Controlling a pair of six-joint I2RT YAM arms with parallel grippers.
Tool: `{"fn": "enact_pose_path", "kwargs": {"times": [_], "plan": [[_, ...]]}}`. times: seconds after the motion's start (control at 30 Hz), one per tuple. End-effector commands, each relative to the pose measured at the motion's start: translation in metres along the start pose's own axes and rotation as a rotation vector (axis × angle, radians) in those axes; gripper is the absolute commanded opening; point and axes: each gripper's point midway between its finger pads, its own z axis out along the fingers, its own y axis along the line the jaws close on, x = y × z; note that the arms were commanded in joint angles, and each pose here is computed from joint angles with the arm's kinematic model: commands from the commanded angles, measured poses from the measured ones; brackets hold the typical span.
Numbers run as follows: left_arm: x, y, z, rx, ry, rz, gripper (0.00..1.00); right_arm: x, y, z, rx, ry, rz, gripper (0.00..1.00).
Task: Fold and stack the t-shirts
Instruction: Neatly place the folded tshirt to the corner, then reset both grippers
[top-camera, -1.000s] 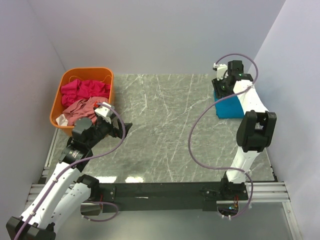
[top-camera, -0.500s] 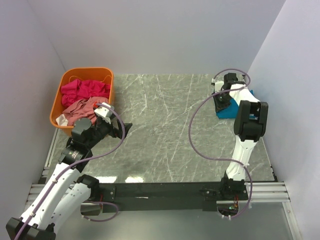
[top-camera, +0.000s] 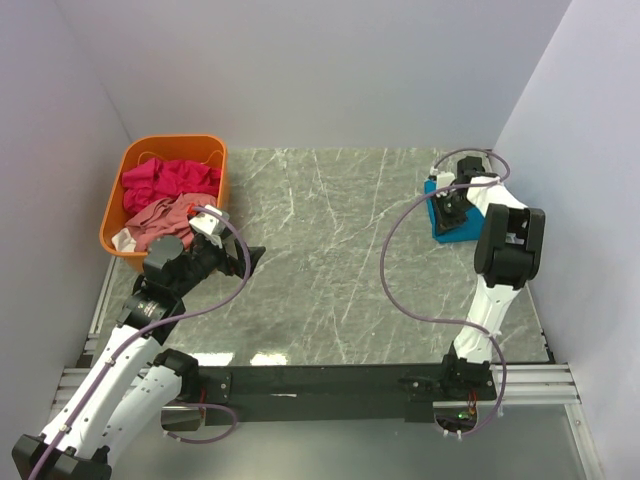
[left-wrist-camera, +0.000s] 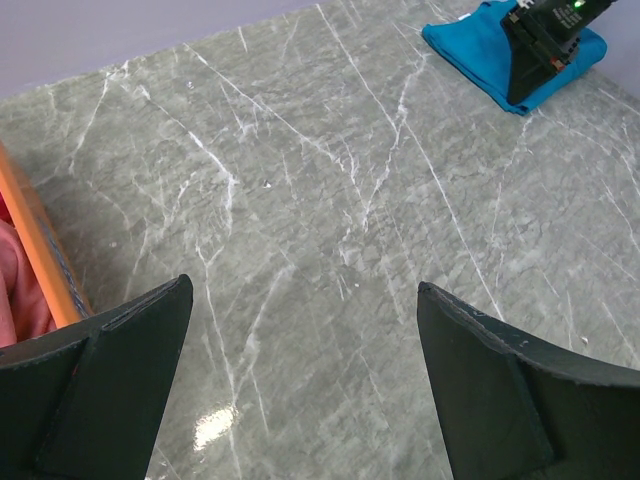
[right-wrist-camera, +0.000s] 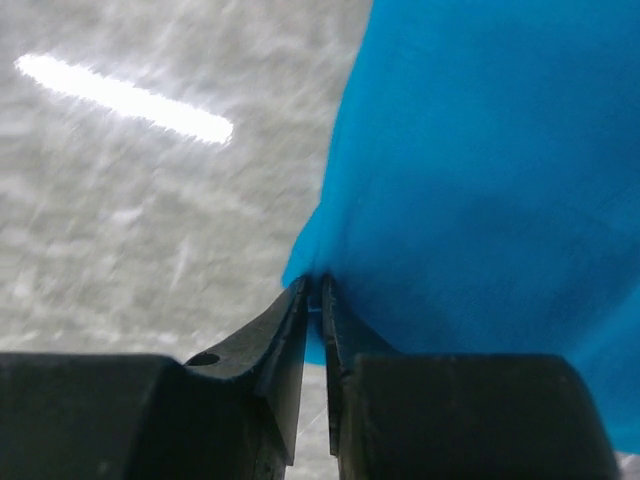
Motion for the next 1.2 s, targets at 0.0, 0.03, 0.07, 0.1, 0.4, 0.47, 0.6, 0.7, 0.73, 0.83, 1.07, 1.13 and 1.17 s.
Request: {"fn": "enact_pose_path", "kwargs": {"times": [0.0,0.03,0.07,0.1,0.4,0.47,0.6,0.7,0.73,0.83,1.07,1.13,1.17], "plan": [[-0.006,-0.001,0.0,0.01,-0.026,0.022,1.0,-0.01,0.015,-0.039,-0.031,-0.08,-0.043,0.19],[-0.007,0.0,-0.001,0.001,-0.031,0.02,0.99,-0.013,0.017,-0.047,-0.029,-0.1,-0.053,0.2],[-0.008,0.0,-0.001,-0.003,-0.034,0.019,0.99,-0.02,0.02,-0.065,-0.014,-0.143,-0.072,0.23],[-0.008,0.001,-0.001,-0.006,-0.036,0.018,0.99,-0.02,0.025,-0.073,-0.022,-0.158,-0.085,0.24],[-0.026,0.029,-0.007,-0.204,-0.084,-0.134,1.0,-0.028,0.061,-0.179,0.079,-0.521,-0.186,0.47],[-0.031,0.04,-0.009,-0.265,-0.096,-0.174,0.99,-0.028,0.063,-0.208,0.152,-0.632,-0.198,0.58],[-0.037,0.061,-0.016,-0.359,-0.121,-0.22,0.99,-0.026,0.055,-0.243,0.29,-0.867,-0.077,0.89],[-0.039,0.071,-0.025,-0.42,-0.147,-0.227,0.99,-0.017,0.05,-0.266,0.307,-1.003,0.094,1.0],[-0.038,0.074,-0.027,-0.436,-0.145,-0.211,0.99,-0.014,0.048,-0.269,0.312,-1.021,0.146,1.0],[-0.036,0.08,-0.035,-0.475,-0.154,-0.183,1.0,-0.002,0.038,-0.274,0.347,-1.061,0.337,1.0],[-0.031,0.074,-0.03,-0.437,-0.129,-0.175,1.0,0.018,0.028,-0.262,0.406,-1.025,0.429,1.0],[-0.03,0.074,-0.029,-0.432,-0.122,-0.171,1.0,0.021,0.028,-0.266,0.423,-1.046,0.433,0.99],[-0.03,0.074,-0.03,-0.432,-0.124,-0.17,1.0,0.022,0.027,-0.265,0.427,-1.048,0.427,0.98]]}}
